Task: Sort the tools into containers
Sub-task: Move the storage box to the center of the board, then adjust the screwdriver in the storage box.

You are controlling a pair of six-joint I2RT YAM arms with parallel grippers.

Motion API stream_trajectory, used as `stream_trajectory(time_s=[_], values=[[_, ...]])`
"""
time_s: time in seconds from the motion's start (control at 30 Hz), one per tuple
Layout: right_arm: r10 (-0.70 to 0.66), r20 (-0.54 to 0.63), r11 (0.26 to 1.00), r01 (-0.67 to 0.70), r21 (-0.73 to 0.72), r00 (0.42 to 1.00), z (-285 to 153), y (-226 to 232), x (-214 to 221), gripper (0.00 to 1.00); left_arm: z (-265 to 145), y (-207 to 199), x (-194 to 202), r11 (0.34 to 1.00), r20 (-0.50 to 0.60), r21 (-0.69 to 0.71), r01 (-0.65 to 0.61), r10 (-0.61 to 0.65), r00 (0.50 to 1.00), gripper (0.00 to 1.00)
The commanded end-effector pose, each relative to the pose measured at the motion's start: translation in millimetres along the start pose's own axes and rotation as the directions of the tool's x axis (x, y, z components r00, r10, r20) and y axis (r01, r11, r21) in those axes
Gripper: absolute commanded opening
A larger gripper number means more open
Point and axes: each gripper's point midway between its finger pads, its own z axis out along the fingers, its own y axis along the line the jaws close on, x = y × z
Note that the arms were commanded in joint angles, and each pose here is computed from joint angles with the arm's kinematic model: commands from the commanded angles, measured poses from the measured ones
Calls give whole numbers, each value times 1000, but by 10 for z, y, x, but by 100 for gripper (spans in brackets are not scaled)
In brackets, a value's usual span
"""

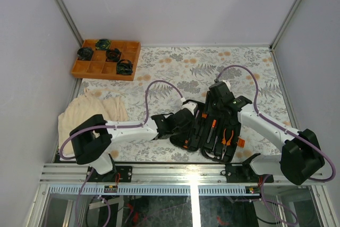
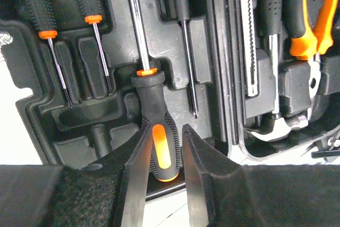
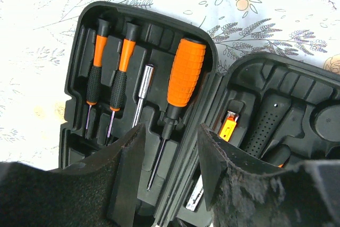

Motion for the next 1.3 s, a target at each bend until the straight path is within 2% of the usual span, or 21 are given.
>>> stream_trajectory(time_s=[0.0,0.3,0.63,0.83,1.07,1.27], values=[[9,30,999,-8,-33,999,-77,104,-147,50,80,39,19,999,-7,-30,-14,14,1000,27],[14,10,999,-14,-38,1000,-41,130,-126,50,116,126,155,999,-30,-43,-7,6,1000,24],[116,-2,993,-116,-28,993,-44,159,-95,49,139,163,299,999,-44,-31,33,-34,998,19],[135,-1,991,-135,-5,991,-22,163,-115,41,129,169,348,999,-40,-18,42,-43,998,17],[126,-36,992,-126,5,991,80,208,-47,38,133,173,386,999,-46,-10,42,-43,998,15],[111,-74,992,-115,-43,991,197,343,11,32,143,164,404,999,-51,-4,46,-46,998,14]])
